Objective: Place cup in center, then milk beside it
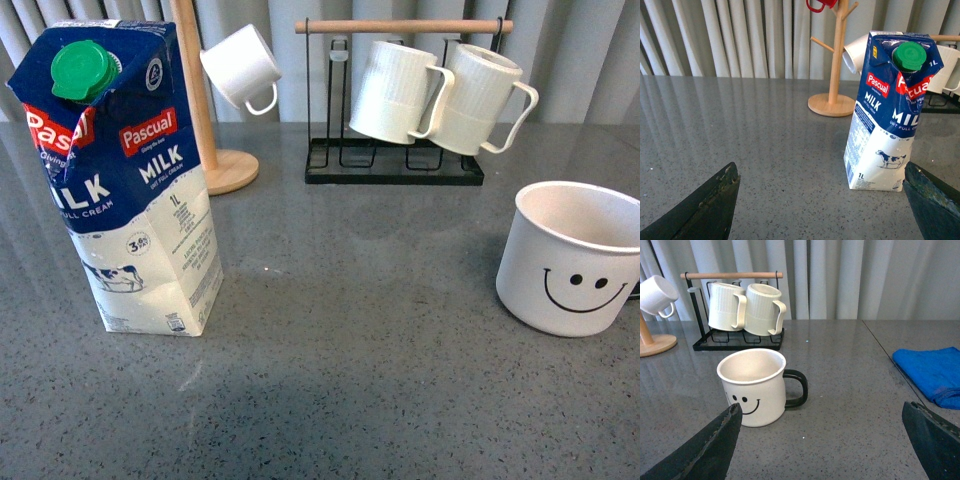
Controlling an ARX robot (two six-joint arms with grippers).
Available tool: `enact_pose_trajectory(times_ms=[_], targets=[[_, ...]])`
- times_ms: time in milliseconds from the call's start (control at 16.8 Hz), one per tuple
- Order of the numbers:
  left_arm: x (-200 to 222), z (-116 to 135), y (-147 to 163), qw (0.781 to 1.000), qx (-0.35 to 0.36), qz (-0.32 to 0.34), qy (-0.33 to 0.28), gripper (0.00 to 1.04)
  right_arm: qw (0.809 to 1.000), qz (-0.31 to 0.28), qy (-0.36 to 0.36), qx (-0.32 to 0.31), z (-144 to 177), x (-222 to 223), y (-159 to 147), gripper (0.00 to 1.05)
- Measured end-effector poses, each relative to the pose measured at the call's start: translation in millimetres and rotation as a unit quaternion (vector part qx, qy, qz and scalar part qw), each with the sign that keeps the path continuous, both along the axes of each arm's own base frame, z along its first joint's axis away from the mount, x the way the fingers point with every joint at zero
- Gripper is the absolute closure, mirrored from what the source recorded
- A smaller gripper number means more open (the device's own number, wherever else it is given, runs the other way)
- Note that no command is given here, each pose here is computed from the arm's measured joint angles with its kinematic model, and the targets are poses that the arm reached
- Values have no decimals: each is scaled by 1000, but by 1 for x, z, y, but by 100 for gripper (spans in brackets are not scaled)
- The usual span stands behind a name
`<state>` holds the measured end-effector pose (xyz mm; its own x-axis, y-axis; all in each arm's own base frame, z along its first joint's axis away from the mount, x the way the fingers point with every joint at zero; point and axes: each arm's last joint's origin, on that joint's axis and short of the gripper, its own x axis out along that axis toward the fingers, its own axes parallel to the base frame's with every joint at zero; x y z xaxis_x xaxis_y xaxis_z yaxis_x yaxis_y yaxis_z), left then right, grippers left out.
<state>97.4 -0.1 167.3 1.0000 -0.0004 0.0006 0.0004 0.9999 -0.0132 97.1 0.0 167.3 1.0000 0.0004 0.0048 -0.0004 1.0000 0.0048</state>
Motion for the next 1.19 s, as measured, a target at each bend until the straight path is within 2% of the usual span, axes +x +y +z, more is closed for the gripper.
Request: enact_pose_trajectory(times_ms=[1069, 1129, 1188], targets=[[0, 0, 0, 1000, 0, 0, 0, 7, 1000, 0, 0, 0, 0, 0, 0, 7], [0, 0, 0, 1000, 0, 0, 0, 7, 998, -42, 22, 28, -2, 2, 2, 7], [0, 0, 0, 1000, 0, 0, 0, 7, 998, -48, 18, 35, 5, 3, 3, 7]])
